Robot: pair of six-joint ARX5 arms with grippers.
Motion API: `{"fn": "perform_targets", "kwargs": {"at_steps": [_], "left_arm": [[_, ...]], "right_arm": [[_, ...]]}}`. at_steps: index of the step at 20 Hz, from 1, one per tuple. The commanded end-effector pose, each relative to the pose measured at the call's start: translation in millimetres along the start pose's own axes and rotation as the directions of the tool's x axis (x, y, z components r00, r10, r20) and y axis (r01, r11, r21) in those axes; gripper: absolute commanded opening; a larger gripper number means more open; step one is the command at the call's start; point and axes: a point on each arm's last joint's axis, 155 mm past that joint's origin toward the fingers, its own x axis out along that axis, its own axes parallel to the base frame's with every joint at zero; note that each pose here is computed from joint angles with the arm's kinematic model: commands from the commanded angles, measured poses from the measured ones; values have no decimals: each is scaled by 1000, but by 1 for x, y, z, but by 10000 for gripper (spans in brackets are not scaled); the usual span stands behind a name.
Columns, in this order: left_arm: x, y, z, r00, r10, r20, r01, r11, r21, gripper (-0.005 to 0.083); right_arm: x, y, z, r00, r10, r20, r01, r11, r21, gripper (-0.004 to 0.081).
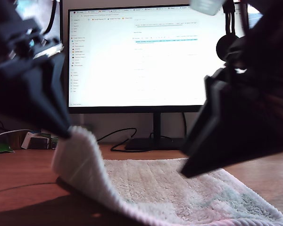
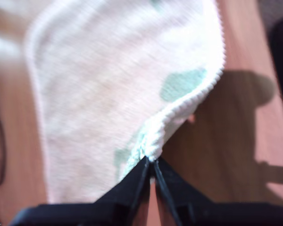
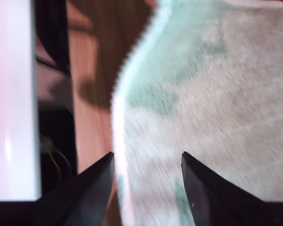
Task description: Fold the tea towel to a neat square and place it to the right
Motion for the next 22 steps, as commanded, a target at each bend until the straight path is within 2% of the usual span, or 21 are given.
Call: {"fn": "perform_targets", "kwargs": {"at_steps": [1,4,9,12,16,22], "left_arm": [[-1,4,2,1000,8,7,-8,1000,-11,-24],[-3,9,5,1000,19,15,-19,1000,-12,-24],[-7,18,12,999,41,30,-41,999,-14,-24],[-8,21,9,999,47,23,-46,999,-24,-24],[-8,25,3,998,56,11,-55,998,-41,-24],[-8,28,-1,998,61,4,-61,997,-51,-24]], "right_arm": [[5,9,7,999,16,35,-17,1000,23,411],[7,11,20,997,15,80,-18,999,28,411],[18,17,10,998,39,39,-42,997,70,411],[25,19,-1,999,45,-4,-45,996,76,411],[30,17,-28,993,29,-118,-23,998,56,411],[27,7,-56,971,-35,-237,27,999,-33,411]]}}
